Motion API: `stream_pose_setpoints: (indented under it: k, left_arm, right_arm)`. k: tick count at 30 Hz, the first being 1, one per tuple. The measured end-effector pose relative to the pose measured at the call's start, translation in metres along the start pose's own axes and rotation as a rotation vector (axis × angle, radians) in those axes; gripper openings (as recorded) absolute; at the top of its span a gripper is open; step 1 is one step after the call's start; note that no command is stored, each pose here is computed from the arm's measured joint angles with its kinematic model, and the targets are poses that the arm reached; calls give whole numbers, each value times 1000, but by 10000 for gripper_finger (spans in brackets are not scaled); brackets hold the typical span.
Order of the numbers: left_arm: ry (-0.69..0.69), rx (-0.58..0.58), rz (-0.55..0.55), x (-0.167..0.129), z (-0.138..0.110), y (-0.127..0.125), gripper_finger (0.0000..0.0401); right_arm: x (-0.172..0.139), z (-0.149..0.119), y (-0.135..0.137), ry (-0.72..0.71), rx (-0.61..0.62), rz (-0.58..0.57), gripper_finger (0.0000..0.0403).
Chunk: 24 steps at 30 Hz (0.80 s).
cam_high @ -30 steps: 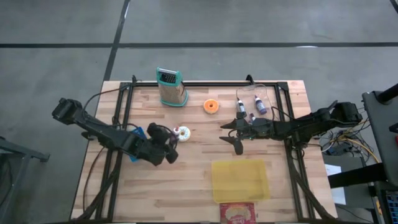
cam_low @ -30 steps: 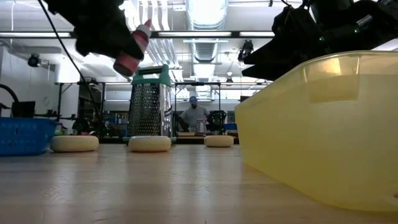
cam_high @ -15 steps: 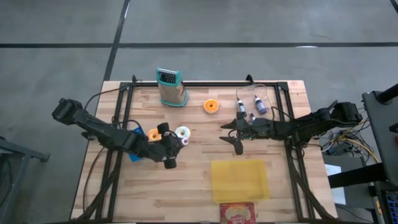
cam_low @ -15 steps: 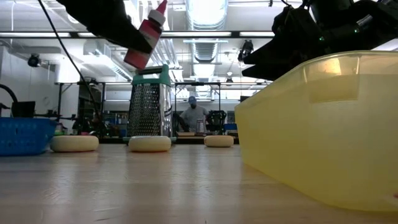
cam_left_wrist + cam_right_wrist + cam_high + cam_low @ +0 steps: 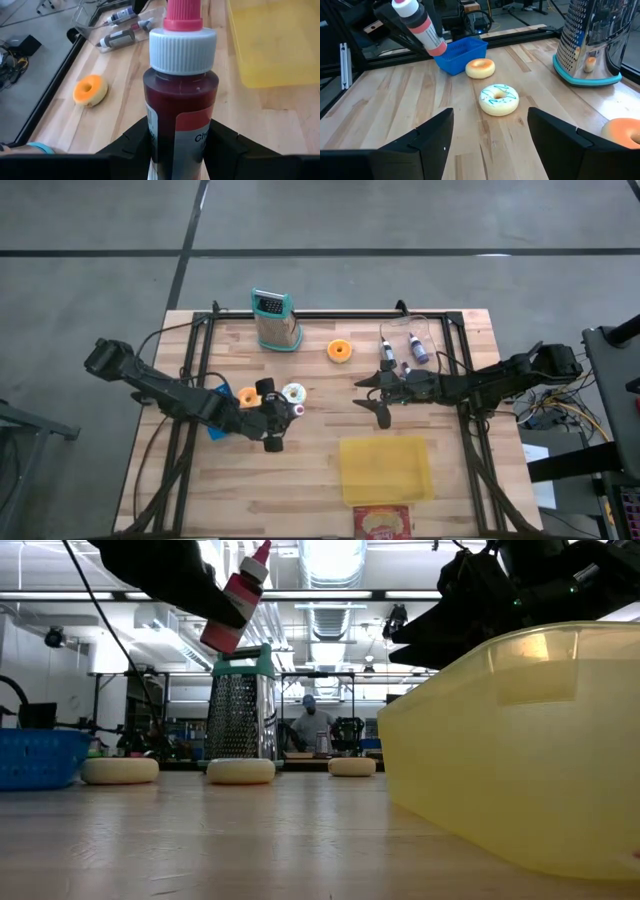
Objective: Pick & Place Food Item
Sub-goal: Put the pink food coloring bottle into the transparent bin
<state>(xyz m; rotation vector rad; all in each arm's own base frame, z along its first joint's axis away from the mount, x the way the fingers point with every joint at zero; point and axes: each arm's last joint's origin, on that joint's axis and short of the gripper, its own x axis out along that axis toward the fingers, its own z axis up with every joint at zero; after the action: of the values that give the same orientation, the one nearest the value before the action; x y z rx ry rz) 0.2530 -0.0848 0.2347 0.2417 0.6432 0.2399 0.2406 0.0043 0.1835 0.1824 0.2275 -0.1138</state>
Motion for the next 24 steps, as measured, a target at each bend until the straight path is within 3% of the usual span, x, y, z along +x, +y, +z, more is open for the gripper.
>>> stream_pose_setpoints:
  k: [24]
  left_arm:
    - [0, -2, 2, 0, 0, 0, 145]
  right_arm:
    - [0, 0, 0, 0, 0, 0, 256]
